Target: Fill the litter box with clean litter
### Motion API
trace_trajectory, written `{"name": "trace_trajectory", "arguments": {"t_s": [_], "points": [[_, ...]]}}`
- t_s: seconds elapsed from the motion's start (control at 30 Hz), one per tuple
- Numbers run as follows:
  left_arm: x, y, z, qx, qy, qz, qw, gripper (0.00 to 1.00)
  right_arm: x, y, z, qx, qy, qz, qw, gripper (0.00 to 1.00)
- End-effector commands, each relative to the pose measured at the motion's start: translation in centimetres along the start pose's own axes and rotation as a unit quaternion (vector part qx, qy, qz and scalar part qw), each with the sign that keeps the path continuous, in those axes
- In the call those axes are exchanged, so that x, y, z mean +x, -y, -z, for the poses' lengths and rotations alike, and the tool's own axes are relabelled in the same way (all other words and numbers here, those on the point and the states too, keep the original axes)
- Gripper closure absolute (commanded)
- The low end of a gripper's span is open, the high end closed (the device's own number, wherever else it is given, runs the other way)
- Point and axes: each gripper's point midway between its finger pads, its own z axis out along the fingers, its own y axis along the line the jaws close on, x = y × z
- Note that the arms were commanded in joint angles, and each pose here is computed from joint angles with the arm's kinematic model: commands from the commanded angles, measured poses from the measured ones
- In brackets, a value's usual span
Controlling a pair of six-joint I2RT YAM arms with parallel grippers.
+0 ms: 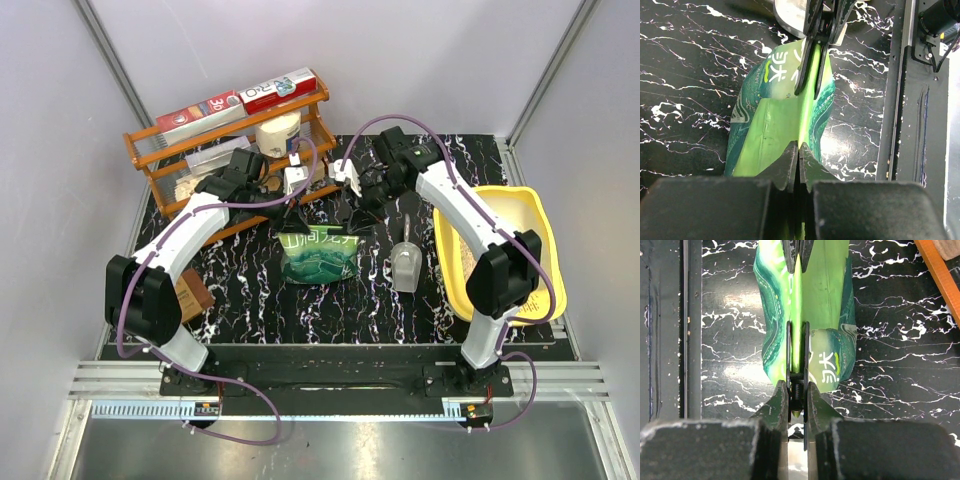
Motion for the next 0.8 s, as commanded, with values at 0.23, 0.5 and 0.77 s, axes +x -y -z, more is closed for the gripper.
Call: {"name": "trace_trajectory", "arguments": {"t_s": [0.23, 0.5, 0.77], "points": [[-3.1, 0.6, 0.4, 0.001, 0.044, -0.045, 0.998, 1.00, -1.8, -0.4, -1.6, -0.015, 0.019, -0.001, 1.000, 1.00], [-3.2, 0.8, 0.3, 0.002, 0.044, -0.046, 0.998, 1.00, -1.4, -0.5, -2.8, -0.031, 0.026, -0.016, 0.999, 1.00], [-3.3, 0.7, 0.2, 0.001, 0.043, -0.047, 0.998, 1.00, -1.1, -0.4, -3.3, -0.033, 0.024, -0.018, 0.999, 1.00]]}}
